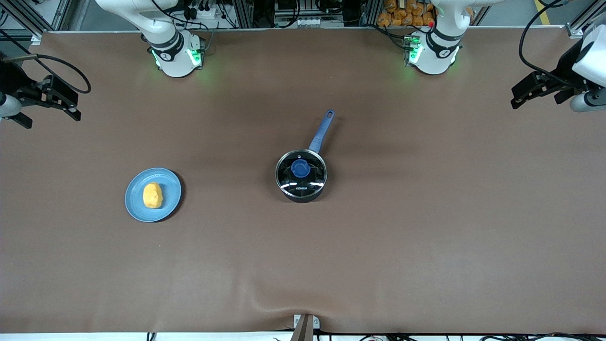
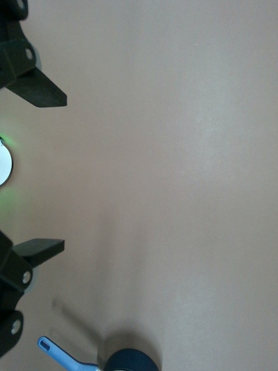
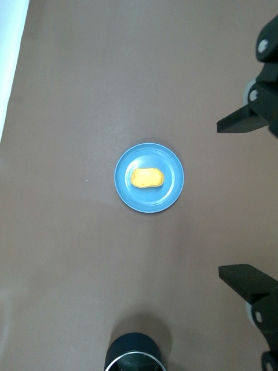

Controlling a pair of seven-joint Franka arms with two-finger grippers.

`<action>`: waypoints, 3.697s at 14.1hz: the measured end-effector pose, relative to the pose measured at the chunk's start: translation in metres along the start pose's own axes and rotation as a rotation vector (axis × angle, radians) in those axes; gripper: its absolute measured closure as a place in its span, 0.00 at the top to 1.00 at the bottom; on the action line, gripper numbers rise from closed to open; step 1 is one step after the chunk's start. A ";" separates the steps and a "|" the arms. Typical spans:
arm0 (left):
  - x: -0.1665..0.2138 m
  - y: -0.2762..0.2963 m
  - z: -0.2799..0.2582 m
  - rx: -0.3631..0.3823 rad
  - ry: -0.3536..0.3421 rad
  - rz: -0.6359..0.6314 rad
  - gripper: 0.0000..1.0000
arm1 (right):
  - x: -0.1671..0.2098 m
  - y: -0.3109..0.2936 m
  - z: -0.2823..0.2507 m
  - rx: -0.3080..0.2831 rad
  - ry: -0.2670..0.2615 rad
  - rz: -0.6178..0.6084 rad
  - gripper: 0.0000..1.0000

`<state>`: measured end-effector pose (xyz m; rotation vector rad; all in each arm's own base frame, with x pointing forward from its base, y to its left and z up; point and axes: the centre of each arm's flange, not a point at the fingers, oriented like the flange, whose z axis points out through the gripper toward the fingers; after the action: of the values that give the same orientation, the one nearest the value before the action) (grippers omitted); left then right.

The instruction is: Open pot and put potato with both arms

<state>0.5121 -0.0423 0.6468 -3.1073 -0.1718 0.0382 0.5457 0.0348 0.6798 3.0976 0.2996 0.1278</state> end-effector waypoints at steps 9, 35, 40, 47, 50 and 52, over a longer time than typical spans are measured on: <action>-0.006 0.001 0.007 0.014 -0.073 0.004 1.00 | 0.015 0.007 0.027 -0.056 -0.034 -0.002 1.00; -0.012 0.045 -0.004 0.020 -0.087 0.077 1.00 | 0.018 0.026 0.049 0.027 -0.079 0.074 1.00; 0.015 0.149 0.050 -0.006 -0.077 0.225 1.00 | 0.024 0.034 0.075 0.032 -0.124 0.083 1.00; -0.004 0.339 0.133 -0.080 -0.035 0.082 1.00 | 0.035 0.033 0.182 0.031 -0.123 0.078 1.00; -0.024 0.401 0.159 -0.116 -0.030 -0.044 1.00 | 0.026 0.032 0.239 0.028 -0.101 0.080 1.00; -0.033 0.429 0.178 -0.148 -0.024 -0.141 1.00 | 0.019 0.029 0.278 0.026 -0.091 0.079 1.00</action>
<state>0.5216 -0.4675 0.4562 -3.2325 -0.4118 0.0621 0.5928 0.0045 0.4051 3.1300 0.1779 -0.0152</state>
